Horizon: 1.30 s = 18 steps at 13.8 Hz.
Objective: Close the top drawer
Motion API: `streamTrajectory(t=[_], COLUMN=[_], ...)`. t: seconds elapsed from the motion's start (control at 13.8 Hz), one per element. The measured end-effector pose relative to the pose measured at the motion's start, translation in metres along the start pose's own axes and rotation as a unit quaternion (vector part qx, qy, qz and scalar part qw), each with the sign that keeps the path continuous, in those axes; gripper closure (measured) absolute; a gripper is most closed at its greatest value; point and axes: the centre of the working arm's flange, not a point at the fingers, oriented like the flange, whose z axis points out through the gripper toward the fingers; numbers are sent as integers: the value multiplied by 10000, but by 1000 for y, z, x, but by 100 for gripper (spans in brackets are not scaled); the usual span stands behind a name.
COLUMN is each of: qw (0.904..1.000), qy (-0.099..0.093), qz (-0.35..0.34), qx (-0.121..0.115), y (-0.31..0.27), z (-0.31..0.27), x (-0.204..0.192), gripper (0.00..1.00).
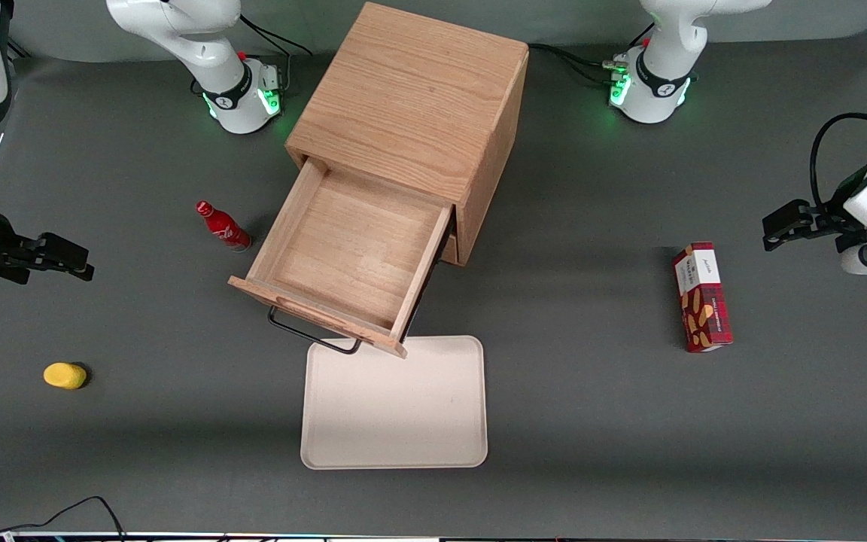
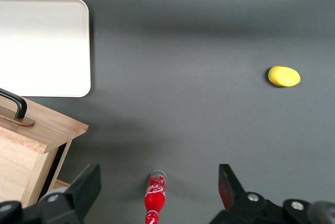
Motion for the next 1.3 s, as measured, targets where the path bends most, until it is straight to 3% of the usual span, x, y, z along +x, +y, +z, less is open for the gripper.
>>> streamTrajectory(t=[0.22,0.51,0.94,1.3], qw=[10000,9985,9967,9916], qy=[66,293,394,905], qz=[-20,-204,-151,-52], qx=[21,411,694,920], y=[-3,-34,-112,-161], z=[-6,-27,-13,15], x=[1,3,39,77], gripper=[0,0,0,0])
